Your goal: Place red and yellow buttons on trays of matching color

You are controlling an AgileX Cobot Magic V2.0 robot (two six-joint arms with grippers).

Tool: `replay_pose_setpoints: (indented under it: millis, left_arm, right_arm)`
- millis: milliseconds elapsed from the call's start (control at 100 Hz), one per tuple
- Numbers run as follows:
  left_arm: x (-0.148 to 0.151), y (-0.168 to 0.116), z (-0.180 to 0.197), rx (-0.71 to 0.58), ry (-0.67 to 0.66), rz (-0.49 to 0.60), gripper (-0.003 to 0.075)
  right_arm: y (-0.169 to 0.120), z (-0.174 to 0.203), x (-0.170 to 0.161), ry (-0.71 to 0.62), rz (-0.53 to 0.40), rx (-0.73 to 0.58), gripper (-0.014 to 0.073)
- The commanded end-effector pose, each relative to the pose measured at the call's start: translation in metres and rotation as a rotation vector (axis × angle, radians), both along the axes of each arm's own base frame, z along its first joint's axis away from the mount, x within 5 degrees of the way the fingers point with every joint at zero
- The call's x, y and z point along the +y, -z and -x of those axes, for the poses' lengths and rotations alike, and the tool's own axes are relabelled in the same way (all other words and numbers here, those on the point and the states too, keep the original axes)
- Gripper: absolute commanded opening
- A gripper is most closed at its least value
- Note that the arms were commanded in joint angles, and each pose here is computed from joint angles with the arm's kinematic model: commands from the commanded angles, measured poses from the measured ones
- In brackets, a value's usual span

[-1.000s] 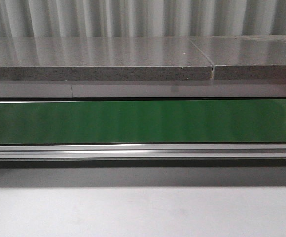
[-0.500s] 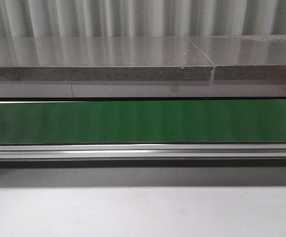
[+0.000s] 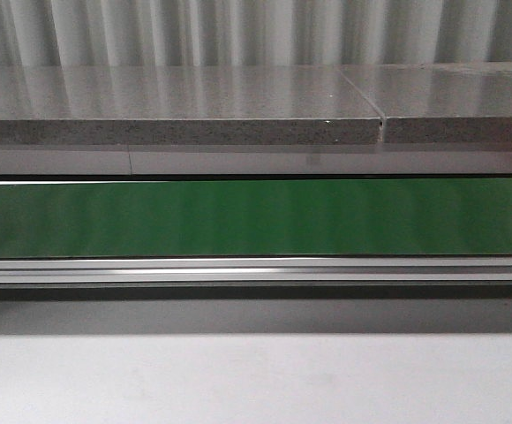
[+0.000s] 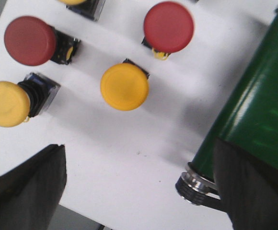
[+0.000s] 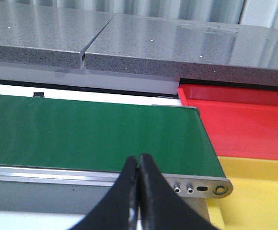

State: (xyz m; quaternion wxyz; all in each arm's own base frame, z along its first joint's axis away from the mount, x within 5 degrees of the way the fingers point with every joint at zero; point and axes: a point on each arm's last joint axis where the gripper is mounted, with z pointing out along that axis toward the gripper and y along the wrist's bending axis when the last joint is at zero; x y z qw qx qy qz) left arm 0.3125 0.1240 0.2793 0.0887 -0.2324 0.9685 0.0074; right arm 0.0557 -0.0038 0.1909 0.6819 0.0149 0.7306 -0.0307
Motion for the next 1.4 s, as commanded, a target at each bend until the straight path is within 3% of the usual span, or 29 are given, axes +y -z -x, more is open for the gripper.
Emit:
replay_pose_setpoints:
  millis: [0,330,920,1020,1240,1390]
  left_arm:
    - [0.004,-0.006,-0.003,-0.021,-0.002,-0.015,0.0599]
    - [0.013,0.03,-0.026,-0.013,-0.001,-0.018,0.0598]
    - [0.024,0.063,-0.047,-0.059,0.006,-0.055,0.0596]
    - [0.024,0.062,-0.048,-0.069,0.006,-0.059,0.0531]
    - [0.024,0.062,-0.048,-0.068,0.007,-0.06,0.0244]
    - [0.024,0.062,-0.048,-0.066,0.009,-0.065,0.0196]
  right_arm:
    - [-0.009,0.0,0.0,-0.003,0.013,-0.085,-0.0065]
    - [-0.009,0.0,0.0,-0.003,0.013,-0.085,-0.0065]
    - [-0.009,0.0,0.0,-0.003,0.013,-0.085,-0.0065]
    - [-0.009,0.0,0.0,-0.003,0.013,-0.085,-0.0065]
    - [-0.009,0.0,0.0,-0.003,0.013,-0.085,-0.0065]
    - [-0.009,0.0,0.0,-0.003,0.013,-0.085,-0.0065]
